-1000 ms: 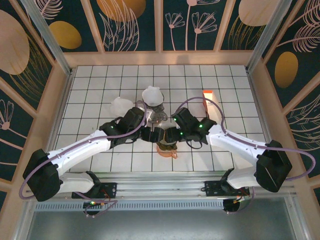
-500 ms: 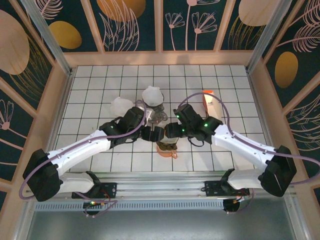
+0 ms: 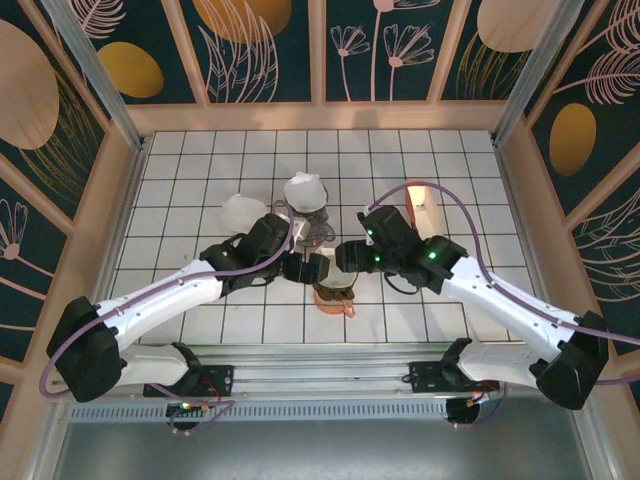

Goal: Place the coffee filter in the dripper

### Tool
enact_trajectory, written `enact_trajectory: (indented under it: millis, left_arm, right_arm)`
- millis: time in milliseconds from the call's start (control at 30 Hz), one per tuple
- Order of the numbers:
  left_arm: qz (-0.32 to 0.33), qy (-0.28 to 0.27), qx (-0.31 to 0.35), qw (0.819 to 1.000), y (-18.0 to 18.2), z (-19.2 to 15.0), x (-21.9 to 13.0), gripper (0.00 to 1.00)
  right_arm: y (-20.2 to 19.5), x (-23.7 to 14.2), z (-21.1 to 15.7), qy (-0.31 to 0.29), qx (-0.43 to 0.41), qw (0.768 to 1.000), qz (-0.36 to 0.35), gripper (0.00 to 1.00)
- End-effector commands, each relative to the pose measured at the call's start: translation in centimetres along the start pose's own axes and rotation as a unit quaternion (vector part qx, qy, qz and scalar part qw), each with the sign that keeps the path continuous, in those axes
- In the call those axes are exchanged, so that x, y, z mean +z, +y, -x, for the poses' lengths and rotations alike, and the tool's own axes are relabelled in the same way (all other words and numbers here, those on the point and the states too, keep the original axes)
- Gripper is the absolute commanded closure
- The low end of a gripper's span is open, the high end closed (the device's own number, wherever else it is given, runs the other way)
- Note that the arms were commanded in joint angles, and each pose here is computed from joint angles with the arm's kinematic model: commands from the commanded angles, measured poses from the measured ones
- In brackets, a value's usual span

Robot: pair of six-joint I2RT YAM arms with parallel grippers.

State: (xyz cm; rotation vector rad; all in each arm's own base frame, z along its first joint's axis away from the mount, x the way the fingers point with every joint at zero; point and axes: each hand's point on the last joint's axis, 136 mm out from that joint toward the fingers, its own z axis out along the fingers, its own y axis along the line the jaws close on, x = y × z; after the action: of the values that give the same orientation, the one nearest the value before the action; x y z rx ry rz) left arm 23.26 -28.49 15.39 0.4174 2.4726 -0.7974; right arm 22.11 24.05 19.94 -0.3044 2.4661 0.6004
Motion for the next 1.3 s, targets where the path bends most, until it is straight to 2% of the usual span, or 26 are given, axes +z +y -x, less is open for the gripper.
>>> enact_trajectory:
  millis: [0, 567, 733, 833, 933, 1000, 1100, 1167, 1267]
  left_arm:
    - [-0.010, -0.005, -0.004, 1.000, -0.6, 0.5, -0.2, 0.05]
    - [-0.047, -0.050, -0.005, 0.998, -2.2, 2.2, -2.1, 0.01]
    - [-0.049, -0.072, -0.004, 0.996, -2.7, 3.3, -3.4, 0.01]
    - [-0.041, -0.117, -0.001, 0.992, -3.1, 5.3, -5.9, 0.01]
    - [-0.024, -0.178, 0.001, 0.984, -3.0, 7.3, -9.1, 0.01]
    - [-0.012, -0.201, 0.004, 0.979, -2.6, 7.8, -10.3, 0.01]
    - [0.023, -0.186, 0.000, 0.982, -1.0, 7.0, -9.5, 0.01]
    - [0.065, -0.197, -0.016, 0.978, 0.9, 6.6, -9.8, 0.02]
    - [0.123, -0.284, -0.040, 0.950, 3.9, 7.1, -13.8, 0.01]
  right_arm:
    - [-0.7, -0.7, -0.2, -0.008, 0.010, 1.000, -0.017, 0.29]
    - [-1.5, 0.6, -1.8, 0.017, 0.014, 0.999, -0.027, 0.35]
    - [-1.0, -0.1, -0.8, -0.001, 0.011, 1.000, -0.020, 0.35]
    - [-0.3, -1.3, 0.8, -0.037, 0.006, 0.999, -0.007, 0.32]
    - [0.0, -2.8, 2.4, -0.081, 0.005, 0.997, 0.003, 0.29]
    - [-0.2, -2.9, 2.7, -0.087, 0.005, 0.996, -0.003, 0.29]
    - [-0.7, -2.3, 2.0, -0.076, 0.004, 0.997, -0.013, 0.29]
    - [-1.0, -2.4, 2.0, -0.089, 0.009, 0.996, -0.017, 0.29]
    - [-1.8, -4.2, 3.0, -0.152, 0.018, 0.988, -0.017, 0.28]
